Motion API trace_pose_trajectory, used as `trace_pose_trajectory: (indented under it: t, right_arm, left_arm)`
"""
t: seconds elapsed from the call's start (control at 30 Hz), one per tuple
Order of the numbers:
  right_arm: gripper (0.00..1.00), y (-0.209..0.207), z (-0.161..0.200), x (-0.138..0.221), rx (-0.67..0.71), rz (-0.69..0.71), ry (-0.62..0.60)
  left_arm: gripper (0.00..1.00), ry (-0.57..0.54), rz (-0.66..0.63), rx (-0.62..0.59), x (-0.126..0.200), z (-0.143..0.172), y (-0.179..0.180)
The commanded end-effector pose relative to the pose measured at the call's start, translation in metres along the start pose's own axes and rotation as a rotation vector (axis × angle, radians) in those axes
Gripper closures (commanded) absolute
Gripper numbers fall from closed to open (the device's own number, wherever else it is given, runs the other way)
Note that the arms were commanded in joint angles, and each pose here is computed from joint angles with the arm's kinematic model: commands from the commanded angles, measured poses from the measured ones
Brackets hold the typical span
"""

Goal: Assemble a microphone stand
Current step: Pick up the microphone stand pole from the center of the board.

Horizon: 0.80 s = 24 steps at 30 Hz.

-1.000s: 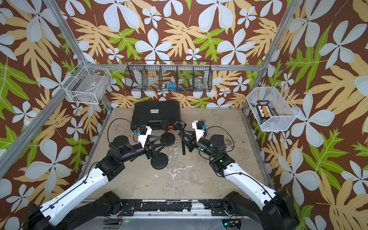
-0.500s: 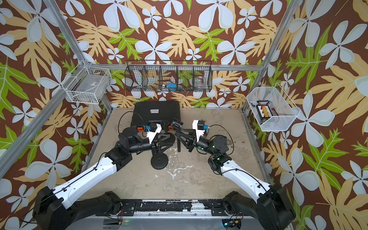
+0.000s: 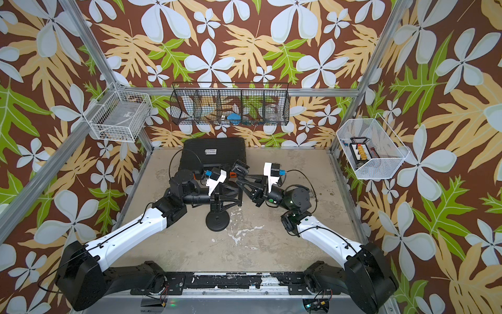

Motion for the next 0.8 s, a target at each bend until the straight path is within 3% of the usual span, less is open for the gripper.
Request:
trace_pose_trajectory:
  t: [0.0, 0.1, 0.2, 0.33, 0.37, 0.4, 0.47, 0.53, 0.67, 0.77]
  right_arm:
    - [1.00, 0.007, -0.009, -0.004, 0.041, -0.047, -0.047]
    - [1.00, 0.005, -0.007, -0.006, 0.039, -0.044, -0.056]
    - [1.00, 0.003, -0.006, -0.008, 0.034, -0.045, -0.054]
    - [1.00, 0.001, -0.004, -0.007, 0.049, -0.031, -0.051]
    - [0.97, 0.000, -0.003, -0.007, 0.053, -0.019, -0.048]
    - [0.87, -0.001, -0.002, -0.006, 0.054, 0.000, -0.043]
    - [0.56, -0.003, -0.001, -0.004, 0.063, 0.044, -0.033]
    - [0.39, -0.007, -0.002, -0.004, 0.062, 0.103, -0.008]
    - [0.34, -0.013, -0.005, -0.010, 0.107, 0.200, 0.142]
    - [0.33, -0.014, -0.006, -0.015, 0.099, 0.194, 0.218]
  left_arm:
    - [0.43, -0.026, 0.034, -0.014, -0.001, -0.007, -0.001]
    - [0.47, -0.023, 0.045, -0.010, -0.005, -0.006, 0.002]
    - [0.57, -0.030, 0.052, -0.012, -0.008, -0.009, 0.006]
    - [0.88, -0.025, 0.046, -0.034, -0.010, -0.009, 0.009]
    - [0.93, -0.023, 0.036, -0.044, -0.009, -0.008, 0.009]
    - [0.95, -0.017, 0.020, -0.050, -0.009, -0.006, 0.010]
    - [0.99, -0.009, -0.035, -0.061, -0.006, -0.002, 0.013]
    - [1.00, -0.009, -0.098, -0.049, 0.001, -0.001, 0.021]
    - [1.00, -0.029, -0.276, -0.018, 0.028, -0.001, 0.045]
    - [1.00, -0.051, -0.326, 0.009, 0.044, 0.001, 0.059]
Point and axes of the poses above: each gripper's point midway between its finger pads, its own x axis back along the fingers, its own y axis along the line the jaws close on, z = x × y, the point moved 9 cm from there along x, back along the fingers, and after that the axes turned 7 degrees about -x, right-handed, at the moved point
